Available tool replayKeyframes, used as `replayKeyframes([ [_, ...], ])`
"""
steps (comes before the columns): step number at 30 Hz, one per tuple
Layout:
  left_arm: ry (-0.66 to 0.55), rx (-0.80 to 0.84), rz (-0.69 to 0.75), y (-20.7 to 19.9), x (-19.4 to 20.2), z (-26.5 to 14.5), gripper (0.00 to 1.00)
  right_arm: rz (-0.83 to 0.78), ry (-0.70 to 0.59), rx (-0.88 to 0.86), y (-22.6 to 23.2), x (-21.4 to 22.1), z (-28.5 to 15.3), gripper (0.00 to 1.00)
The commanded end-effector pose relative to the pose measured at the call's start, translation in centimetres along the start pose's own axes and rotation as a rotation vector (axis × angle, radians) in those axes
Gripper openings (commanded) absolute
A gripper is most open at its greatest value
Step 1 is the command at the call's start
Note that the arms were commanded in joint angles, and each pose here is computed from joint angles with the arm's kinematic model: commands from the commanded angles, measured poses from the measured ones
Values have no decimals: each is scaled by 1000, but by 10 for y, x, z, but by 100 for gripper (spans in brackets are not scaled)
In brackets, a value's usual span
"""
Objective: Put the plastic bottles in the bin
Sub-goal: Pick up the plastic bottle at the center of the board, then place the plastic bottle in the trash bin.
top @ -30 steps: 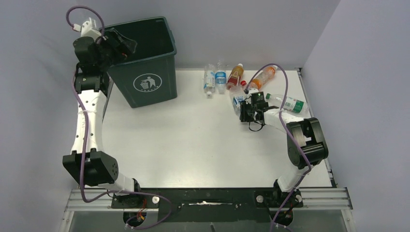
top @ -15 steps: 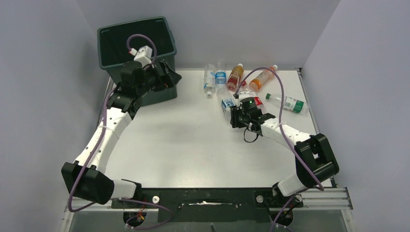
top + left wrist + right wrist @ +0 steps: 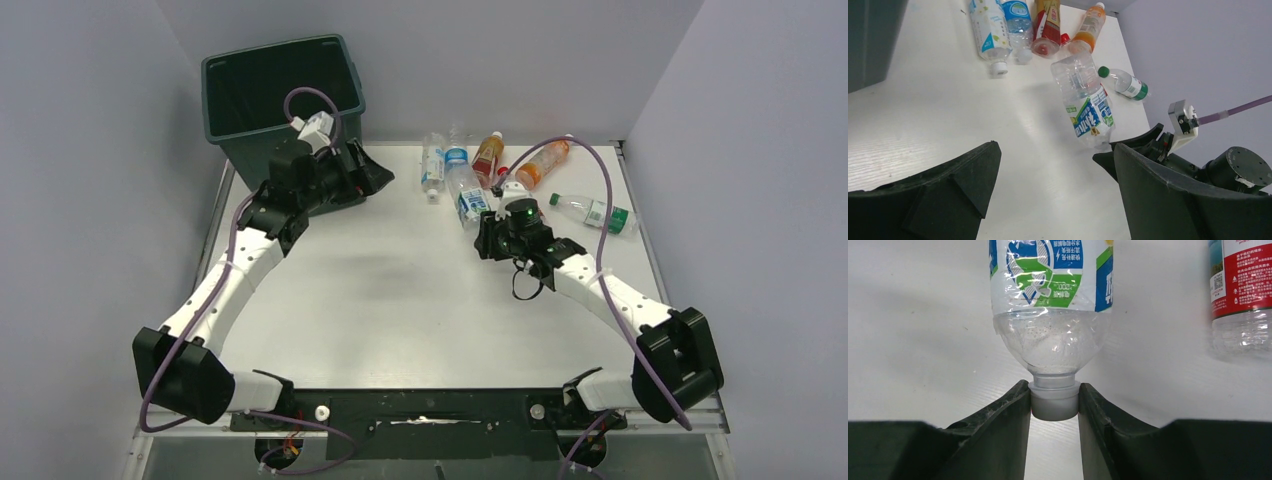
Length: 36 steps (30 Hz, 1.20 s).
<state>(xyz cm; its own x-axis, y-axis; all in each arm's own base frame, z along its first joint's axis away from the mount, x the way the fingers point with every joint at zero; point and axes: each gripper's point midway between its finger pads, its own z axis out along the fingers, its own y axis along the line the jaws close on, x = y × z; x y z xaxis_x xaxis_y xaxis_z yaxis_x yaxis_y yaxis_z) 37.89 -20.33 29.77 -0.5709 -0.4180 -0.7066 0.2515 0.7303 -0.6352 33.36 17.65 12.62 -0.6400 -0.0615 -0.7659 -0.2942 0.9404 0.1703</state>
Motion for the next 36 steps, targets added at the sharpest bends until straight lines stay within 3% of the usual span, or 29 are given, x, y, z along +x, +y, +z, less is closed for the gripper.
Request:
replayKeyframes([
  [1, -29, 103, -15, -21, -6, 7, 85, 27, -130, -93, 24, -46, -20, 27],
  [12, 16, 189, -93, -25, 17, 27, 85, 35, -209, -214, 49, -74, -41, 27],
  [24, 54, 323, -132, -58, 35, 33, 85, -8, -238, -320, 79, -87, -50, 27],
  [36, 64, 311, -118, -60, 43, 40, 85, -63, -263, -360, 103, -98, -60, 28],
])
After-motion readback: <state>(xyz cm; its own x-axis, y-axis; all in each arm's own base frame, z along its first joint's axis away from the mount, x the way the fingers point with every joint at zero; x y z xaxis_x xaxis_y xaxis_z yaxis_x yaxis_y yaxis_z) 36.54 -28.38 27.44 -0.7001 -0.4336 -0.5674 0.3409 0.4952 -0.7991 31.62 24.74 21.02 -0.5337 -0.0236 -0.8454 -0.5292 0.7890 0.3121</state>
